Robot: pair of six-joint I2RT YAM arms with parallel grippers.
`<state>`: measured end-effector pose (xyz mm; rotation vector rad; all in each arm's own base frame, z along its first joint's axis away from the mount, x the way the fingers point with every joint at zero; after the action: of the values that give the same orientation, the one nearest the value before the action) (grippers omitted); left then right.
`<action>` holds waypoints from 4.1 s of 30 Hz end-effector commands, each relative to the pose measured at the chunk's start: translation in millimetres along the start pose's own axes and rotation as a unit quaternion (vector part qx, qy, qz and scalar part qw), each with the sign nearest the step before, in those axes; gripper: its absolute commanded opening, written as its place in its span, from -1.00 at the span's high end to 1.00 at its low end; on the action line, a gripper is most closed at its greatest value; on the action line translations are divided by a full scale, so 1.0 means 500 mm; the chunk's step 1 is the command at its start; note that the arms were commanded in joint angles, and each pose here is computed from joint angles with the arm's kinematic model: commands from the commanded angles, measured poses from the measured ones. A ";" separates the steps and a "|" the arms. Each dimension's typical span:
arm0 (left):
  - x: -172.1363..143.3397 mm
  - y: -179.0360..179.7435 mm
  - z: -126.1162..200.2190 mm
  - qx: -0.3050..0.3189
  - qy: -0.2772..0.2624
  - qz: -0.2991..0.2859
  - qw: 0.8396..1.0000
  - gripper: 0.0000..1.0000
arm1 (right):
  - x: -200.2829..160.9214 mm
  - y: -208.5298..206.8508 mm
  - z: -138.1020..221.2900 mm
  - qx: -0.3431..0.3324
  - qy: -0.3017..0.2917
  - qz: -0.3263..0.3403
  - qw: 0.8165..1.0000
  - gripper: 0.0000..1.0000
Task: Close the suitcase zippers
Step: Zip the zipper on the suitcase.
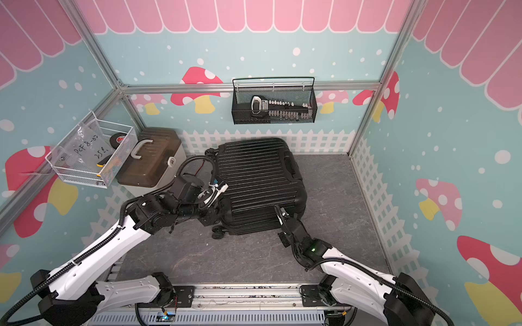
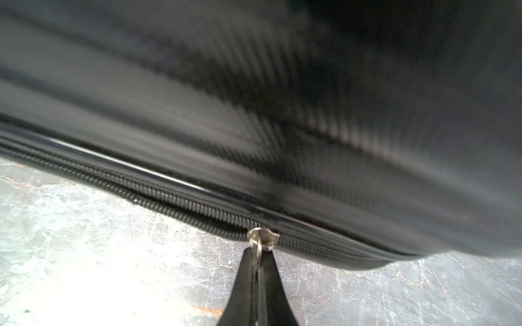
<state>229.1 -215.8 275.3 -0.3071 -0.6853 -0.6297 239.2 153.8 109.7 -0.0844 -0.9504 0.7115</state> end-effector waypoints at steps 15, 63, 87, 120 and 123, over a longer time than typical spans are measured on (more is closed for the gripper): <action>-0.092 0.055 -0.004 -0.052 0.046 -0.185 0.980 -0.62 | 0.030 0.000 0.007 0.008 -0.036 -0.015 0.999 1.00; 0.076 -0.051 -0.114 -0.034 -0.112 0.055 0.992 0.62 | 0.119 0.122 0.051 0.193 -0.184 0.044 0.963 1.00; 0.075 -0.180 -0.143 -0.154 -0.103 0.050 0.981 -0.07 | 0.093 0.134 0.045 0.182 -0.167 0.022 0.969 1.00; 0.169 0.416 -0.199 0.024 -0.097 0.074 0.992 -0.56 | 0.009 0.017 0.038 0.015 -0.085 -0.039 0.996 1.00; 0.182 0.453 -0.224 0.055 -0.096 0.083 0.990 -0.47 | 0.009 0.018 0.037 0.016 -0.084 -0.038 0.996 1.00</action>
<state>459.2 -136.1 229.1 -0.3668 -0.7965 -0.3938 215.3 165.7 114.4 0.0741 -1.0649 0.7264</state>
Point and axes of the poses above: each gripper's point midway between its finger pads, its own z axis back along the fingers, its own y axis along the line the jaws close on, x = y × z, the point moved 1 cm from there along z, back along the fingers, and after that the axes turned 11 degrees about z, right-handed, at the moved point
